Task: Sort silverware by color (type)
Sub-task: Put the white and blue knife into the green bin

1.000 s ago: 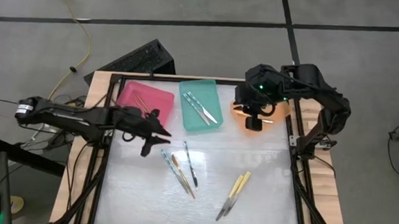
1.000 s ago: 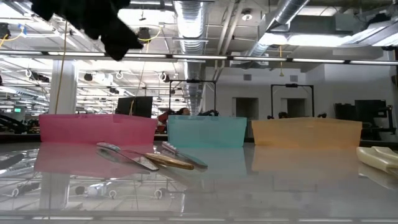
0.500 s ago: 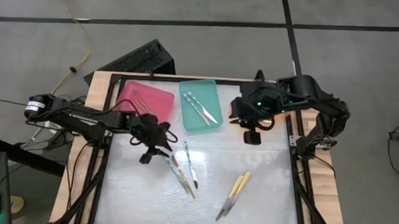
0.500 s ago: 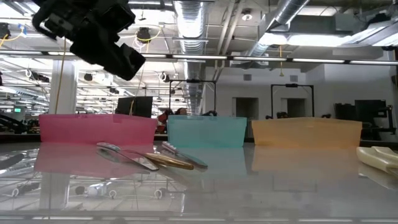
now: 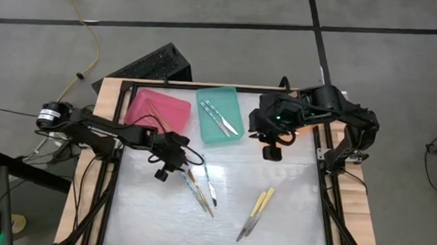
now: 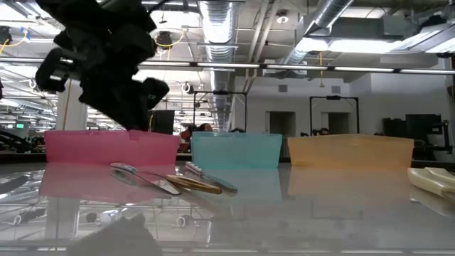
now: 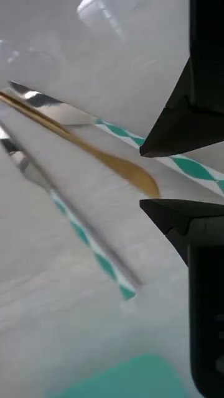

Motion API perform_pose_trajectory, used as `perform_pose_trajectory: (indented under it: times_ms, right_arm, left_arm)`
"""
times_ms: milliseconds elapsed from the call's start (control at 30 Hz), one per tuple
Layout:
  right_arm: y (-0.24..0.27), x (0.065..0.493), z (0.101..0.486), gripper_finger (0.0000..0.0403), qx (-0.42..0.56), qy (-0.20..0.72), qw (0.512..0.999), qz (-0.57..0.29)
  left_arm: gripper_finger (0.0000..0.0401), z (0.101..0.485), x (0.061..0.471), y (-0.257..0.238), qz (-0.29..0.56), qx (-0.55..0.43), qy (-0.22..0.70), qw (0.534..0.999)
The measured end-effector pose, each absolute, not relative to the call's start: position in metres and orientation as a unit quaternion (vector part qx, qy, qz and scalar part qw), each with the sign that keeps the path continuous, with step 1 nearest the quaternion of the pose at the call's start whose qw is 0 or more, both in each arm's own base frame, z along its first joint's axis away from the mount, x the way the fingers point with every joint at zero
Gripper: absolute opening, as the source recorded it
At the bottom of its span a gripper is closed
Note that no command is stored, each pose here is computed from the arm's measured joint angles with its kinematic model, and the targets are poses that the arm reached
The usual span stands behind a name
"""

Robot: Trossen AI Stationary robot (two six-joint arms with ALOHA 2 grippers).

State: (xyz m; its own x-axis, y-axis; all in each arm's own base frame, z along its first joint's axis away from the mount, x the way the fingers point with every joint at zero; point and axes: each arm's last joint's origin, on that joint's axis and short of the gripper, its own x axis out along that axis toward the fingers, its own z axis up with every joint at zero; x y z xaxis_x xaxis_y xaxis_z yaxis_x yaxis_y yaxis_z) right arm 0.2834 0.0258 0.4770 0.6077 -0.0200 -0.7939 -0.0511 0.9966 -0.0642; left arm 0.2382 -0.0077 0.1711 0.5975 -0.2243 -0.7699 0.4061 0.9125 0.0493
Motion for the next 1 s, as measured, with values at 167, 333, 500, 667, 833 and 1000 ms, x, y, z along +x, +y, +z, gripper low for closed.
perform_pose_trajectory:
  times_ms: [167,333,500,667,833,1000]
  right_arm:
    - [0.03,0.283,0.477,0.0081,-0.043,0.442,0.896,0.015]
    - [0.029,0.283,0.477,0.0081,-0.042,0.442,0.896,0.013]
    - [0.029,0.283,0.477,0.0081,-0.042,0.443,0.896,0.013]
    - [0.029,0.283,0.477,0.0081,-0.041,0.443,0.896,0.013]
    - [0.029,0.283,0.477,0.0081,-0.034,0.443,0.896,0.009]
    - [0.031,0.283,0.477,0.0081,-0.035,0.443,0.896,0.011]
  left_arm:
    - [0.0104,0.152,0.244,-0.011,-0.195,0.109,0.445,0.868]
    - [0.0104,0.137,0.246,-0.017,-0.227,0.114,0.464,0.849]
    - [0.0104,0.126,0.251,-0.018,-0.219,0.125,0.479,0.841]
    - [0.0103,0.117,0.252,-0.018,-0.22,0.109,0.494,0.834]
    - [0.0061,0.117,0.252,-0.018,-0.217,0.103,0.498,0.833]
    - [0.0019,0.117,0.251,-0.018,-0.205,0.083,0.504,0.835]
